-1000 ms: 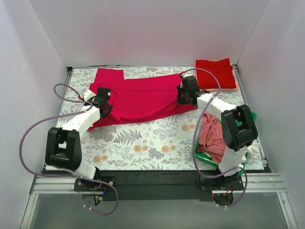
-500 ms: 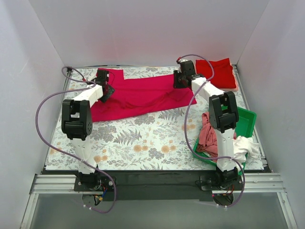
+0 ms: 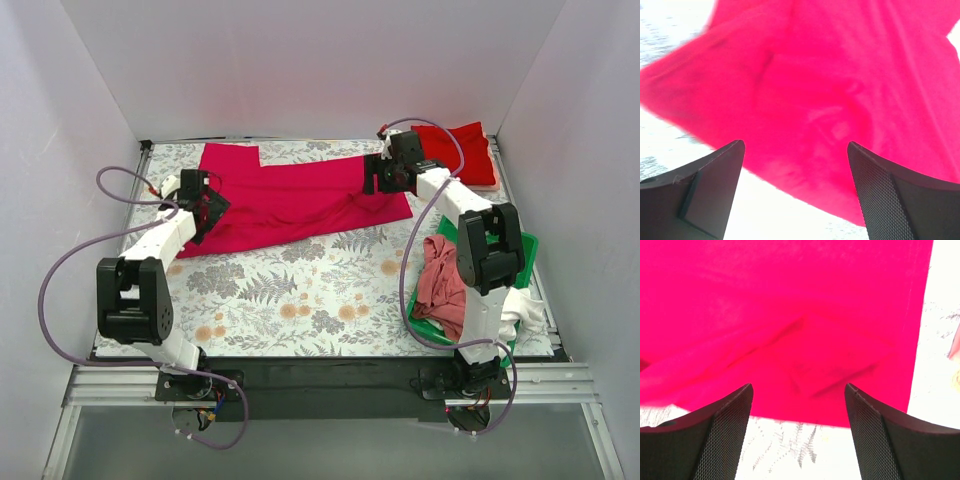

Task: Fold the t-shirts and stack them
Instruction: Flatten the tshirt out

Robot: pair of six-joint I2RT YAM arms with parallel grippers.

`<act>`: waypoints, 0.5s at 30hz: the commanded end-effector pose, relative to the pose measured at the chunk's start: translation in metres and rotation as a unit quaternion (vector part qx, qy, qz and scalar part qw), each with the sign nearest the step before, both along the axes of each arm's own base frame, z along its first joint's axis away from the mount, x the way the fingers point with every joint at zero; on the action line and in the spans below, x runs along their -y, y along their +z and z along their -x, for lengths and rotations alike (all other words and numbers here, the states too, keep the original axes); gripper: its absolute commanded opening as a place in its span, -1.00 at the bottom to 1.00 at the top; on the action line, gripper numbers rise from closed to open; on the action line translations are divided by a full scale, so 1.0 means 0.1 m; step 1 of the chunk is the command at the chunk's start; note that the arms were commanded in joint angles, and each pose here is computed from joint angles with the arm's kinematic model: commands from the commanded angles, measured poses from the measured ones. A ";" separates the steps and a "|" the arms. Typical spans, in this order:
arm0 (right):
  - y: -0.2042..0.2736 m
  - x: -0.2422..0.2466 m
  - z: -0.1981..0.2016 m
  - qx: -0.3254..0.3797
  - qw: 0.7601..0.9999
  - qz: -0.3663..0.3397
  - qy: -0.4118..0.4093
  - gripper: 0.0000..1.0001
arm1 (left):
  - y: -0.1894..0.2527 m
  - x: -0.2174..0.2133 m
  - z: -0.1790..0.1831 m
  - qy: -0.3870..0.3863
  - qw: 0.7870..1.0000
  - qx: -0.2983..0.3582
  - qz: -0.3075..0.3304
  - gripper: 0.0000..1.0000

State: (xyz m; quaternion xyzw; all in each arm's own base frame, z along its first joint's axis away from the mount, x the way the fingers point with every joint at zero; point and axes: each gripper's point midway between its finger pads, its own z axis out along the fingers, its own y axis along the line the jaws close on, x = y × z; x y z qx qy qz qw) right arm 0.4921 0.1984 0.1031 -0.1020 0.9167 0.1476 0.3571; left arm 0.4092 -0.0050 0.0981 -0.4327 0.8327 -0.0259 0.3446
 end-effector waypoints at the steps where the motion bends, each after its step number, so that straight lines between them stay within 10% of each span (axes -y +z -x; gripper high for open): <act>1: 0.14 -0.08 0.13 0.015 0.999 -0.014 0.031 0.61 | -0.02 -0.17 0.15 0.025 1.000 0.008 0.012 0.67; 15: -0.06 0.06 0.21 0.002 1.000 0.016 0.011 0.60 | -0.22 -0.09 -0.28 -0.016 0.995 0.028 0.098 0.31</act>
